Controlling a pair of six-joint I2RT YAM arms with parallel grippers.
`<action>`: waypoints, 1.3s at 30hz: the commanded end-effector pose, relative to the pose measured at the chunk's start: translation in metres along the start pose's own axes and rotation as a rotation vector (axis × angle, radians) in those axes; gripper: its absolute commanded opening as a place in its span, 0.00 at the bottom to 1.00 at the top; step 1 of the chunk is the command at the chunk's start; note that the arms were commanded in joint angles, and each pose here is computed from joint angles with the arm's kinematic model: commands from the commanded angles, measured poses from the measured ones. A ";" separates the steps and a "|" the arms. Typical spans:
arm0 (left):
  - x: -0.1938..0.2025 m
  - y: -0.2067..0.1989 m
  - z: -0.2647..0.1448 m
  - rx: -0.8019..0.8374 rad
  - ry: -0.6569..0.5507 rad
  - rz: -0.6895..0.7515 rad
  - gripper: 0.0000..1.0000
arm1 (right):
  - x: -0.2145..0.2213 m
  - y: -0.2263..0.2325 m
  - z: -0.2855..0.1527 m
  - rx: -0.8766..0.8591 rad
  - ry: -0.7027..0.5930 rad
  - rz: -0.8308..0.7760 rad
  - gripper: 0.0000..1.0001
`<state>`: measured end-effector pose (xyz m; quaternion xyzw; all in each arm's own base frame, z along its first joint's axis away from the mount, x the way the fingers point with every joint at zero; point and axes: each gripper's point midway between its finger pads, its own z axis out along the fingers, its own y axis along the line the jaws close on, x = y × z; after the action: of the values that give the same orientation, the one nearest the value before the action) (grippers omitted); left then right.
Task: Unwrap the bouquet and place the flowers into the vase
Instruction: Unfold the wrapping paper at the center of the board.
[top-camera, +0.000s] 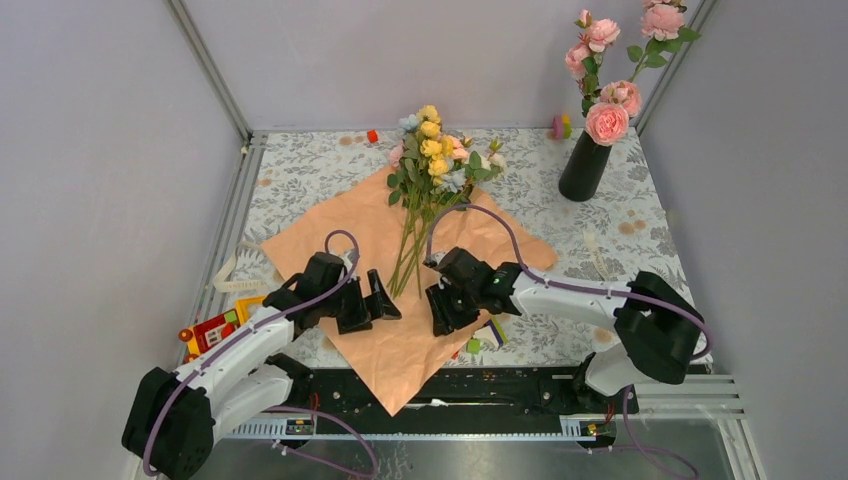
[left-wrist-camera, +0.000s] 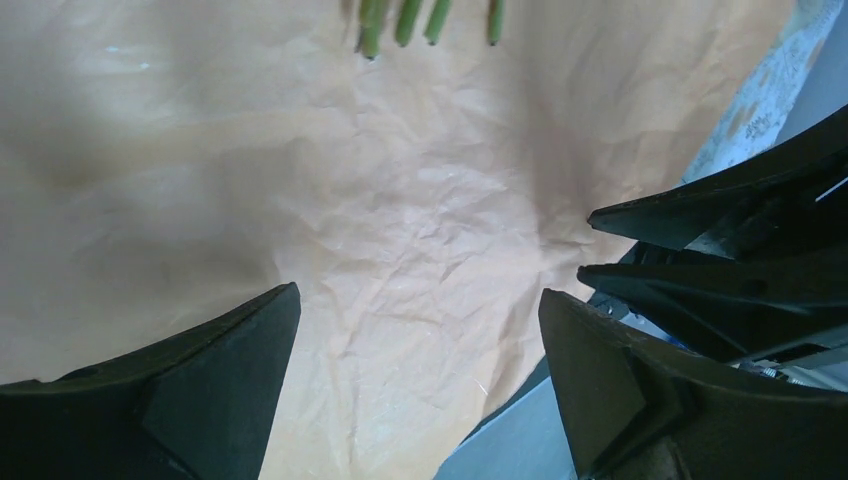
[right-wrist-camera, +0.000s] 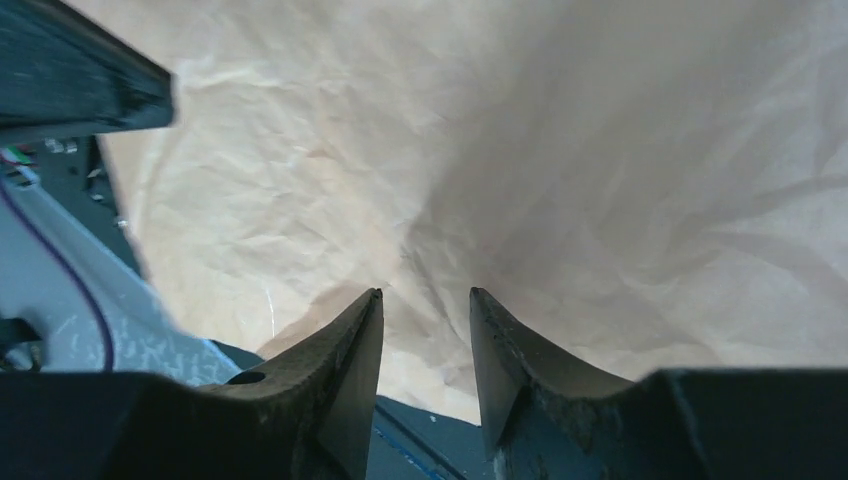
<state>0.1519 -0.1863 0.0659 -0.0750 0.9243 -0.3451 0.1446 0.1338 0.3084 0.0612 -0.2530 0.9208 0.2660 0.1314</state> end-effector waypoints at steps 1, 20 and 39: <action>-0.004 0.013 0.004 -0.057 -0.047 -0.056 0.96 | 0.012 -0.017 0.012 0.085 0.030 0.033 0.43; -0.070 -0.011 -0.023 -0.142 -0.259 -0.013 0.99 | -0.032 -0.016 -0.024 0.193 -0.033 -0.002 0.54; -0.154 0.065 -0.014 -0.265 -0.496 -0.212 0.99 | -0.021 -0.168 -0.018 0.348 -0.014 0.344 0.56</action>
<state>0.2725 -0.1025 0.0582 -0.2688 0.8991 -0.2117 0.2730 0.2343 0.2030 0.0239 -0.0778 0.9788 0.1320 0.1358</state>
